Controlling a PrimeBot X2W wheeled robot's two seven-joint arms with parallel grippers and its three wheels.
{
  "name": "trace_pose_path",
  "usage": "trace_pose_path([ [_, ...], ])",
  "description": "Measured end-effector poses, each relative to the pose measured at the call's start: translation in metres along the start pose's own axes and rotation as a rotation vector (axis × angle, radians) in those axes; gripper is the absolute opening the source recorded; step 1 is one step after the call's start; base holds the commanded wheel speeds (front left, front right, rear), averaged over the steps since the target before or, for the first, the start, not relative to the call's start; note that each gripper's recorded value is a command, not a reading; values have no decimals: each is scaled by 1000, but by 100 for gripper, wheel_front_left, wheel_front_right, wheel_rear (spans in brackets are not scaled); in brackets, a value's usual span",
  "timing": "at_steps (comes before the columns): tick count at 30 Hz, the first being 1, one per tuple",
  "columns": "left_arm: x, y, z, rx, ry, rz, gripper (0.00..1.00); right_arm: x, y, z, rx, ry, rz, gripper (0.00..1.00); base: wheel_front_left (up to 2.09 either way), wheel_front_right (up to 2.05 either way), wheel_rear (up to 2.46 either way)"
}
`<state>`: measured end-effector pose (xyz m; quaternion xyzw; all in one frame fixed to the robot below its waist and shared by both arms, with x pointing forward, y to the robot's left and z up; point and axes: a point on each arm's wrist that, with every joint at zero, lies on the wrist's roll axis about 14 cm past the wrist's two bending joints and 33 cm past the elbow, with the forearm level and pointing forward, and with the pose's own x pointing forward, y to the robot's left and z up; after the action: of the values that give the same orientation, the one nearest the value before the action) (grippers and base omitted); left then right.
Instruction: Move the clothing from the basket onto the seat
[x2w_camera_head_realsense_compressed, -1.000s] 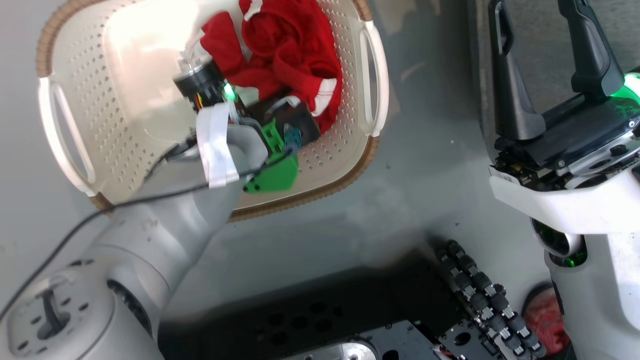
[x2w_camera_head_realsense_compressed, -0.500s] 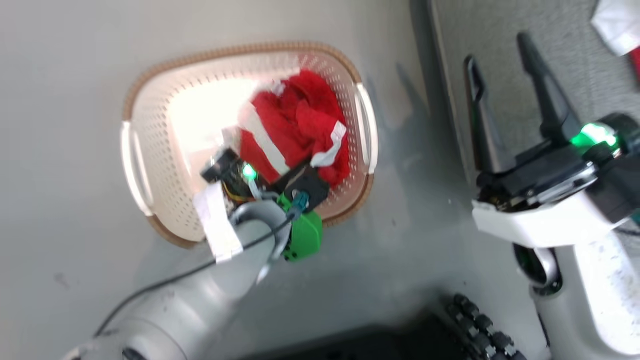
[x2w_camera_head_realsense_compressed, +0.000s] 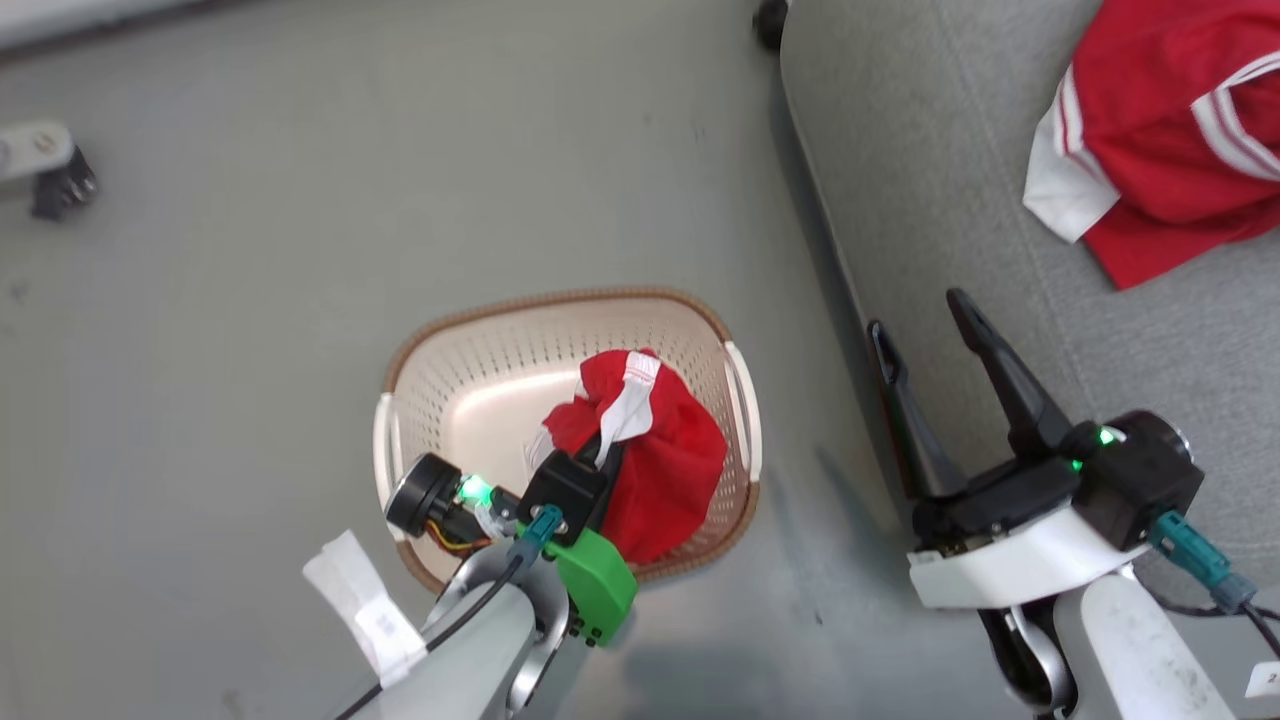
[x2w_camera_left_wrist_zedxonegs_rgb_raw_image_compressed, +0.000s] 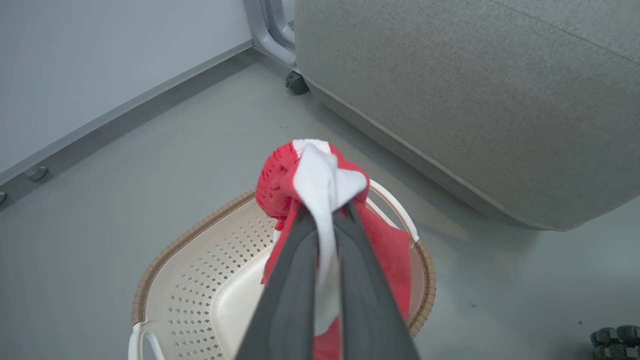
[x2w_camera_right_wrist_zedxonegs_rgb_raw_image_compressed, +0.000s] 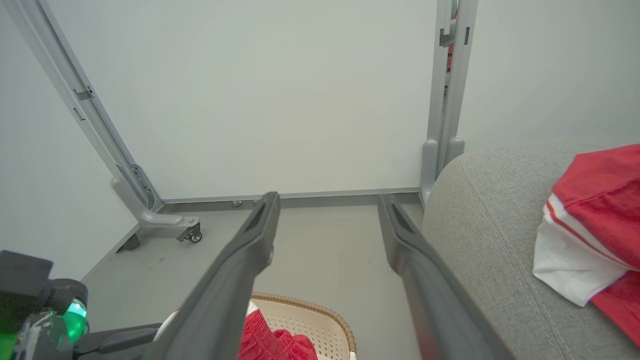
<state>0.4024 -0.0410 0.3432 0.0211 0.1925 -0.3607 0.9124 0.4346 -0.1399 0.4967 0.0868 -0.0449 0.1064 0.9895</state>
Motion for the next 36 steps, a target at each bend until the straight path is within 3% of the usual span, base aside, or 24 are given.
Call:
trace_pose_path([
  [13,-74,-4,131,79,-383,147,0,-65,31,55,-4,-109,27,100,0,0,0],
  [21,-116,-24,204,158,-619,143,0,-85,43,78,-23,-176,52,100,0,0,0],
  [36,-134,-72,238,175,-753,-11,0,-74,105,77,20,-160,287,100,0,0,0],
])
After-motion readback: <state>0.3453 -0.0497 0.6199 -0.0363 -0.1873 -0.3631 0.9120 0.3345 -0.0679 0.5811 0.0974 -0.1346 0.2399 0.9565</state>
